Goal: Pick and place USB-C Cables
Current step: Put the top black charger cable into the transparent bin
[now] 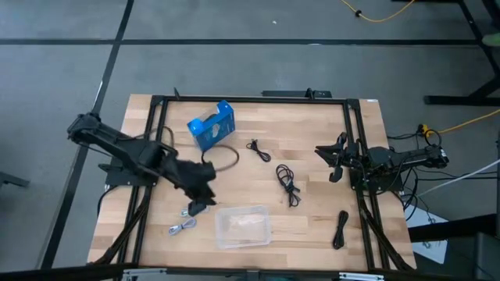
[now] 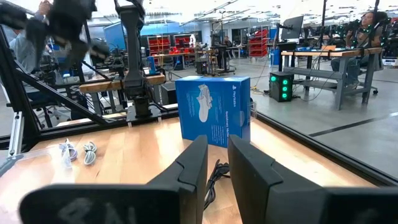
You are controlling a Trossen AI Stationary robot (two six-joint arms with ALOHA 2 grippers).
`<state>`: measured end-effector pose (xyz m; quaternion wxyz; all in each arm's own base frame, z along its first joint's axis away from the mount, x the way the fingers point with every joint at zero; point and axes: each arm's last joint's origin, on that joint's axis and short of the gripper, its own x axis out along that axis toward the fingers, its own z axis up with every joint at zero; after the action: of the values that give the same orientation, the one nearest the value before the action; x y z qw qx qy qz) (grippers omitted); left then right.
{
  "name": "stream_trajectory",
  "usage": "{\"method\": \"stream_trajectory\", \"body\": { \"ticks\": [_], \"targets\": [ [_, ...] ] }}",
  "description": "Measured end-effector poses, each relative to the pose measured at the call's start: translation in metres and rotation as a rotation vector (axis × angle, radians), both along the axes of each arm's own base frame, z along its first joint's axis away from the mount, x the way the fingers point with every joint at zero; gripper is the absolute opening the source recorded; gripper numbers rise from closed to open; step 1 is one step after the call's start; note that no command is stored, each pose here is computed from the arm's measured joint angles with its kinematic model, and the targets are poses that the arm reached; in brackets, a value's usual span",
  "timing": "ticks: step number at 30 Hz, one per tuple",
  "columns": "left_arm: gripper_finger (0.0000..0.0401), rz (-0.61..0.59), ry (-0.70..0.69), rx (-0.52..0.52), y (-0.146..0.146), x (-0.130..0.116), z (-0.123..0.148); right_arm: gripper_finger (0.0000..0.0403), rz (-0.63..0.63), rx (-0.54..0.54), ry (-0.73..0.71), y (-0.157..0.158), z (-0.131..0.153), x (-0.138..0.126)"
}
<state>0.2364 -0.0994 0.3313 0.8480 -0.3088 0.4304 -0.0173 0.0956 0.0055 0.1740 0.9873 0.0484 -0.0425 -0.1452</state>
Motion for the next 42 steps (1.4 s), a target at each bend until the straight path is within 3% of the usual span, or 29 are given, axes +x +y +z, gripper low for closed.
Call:
{"method": "stream_trajectory", "body": {
  "ticks": [5,10,23,34,38,42],
  "targets": [
    [0.0143,0.076,0.299,-0.004,-0.014,-0.007,-0.027,0.0068,0.000,0.000,0.000,0.000,0.000,0.000],
    [0.0143,0.117,0.429,0.034,-0.029,-0.010,-0.044,0.0068,0.000,0.000,0.000,0.000,0.000,0.000],
    [0.0143,0.077,0.399,0.267,-0.074,-0.014,-0.074,0.0068,0.000,0.001,-0.001,0.000,0.000,0.000],
    [0.0143,0.075,0.360,0.369,-0.083,-0.016,-0.082,0.0068,0.001,0.006,-0.017,0.000,0.002,0.000],
    [0.0143,0.034,0.351,0.402,-0.082,-0.016,-0.082,0.0068,0.019,0.046,-0.121,0.000,0.011,-0.001],
    [0.0143,0.032,0.349,0.404,-0.082,-0.016,-0.082,0.0068,0.122,0.055,-0.296,0.002,0.027,-0.005]
  ]
}}
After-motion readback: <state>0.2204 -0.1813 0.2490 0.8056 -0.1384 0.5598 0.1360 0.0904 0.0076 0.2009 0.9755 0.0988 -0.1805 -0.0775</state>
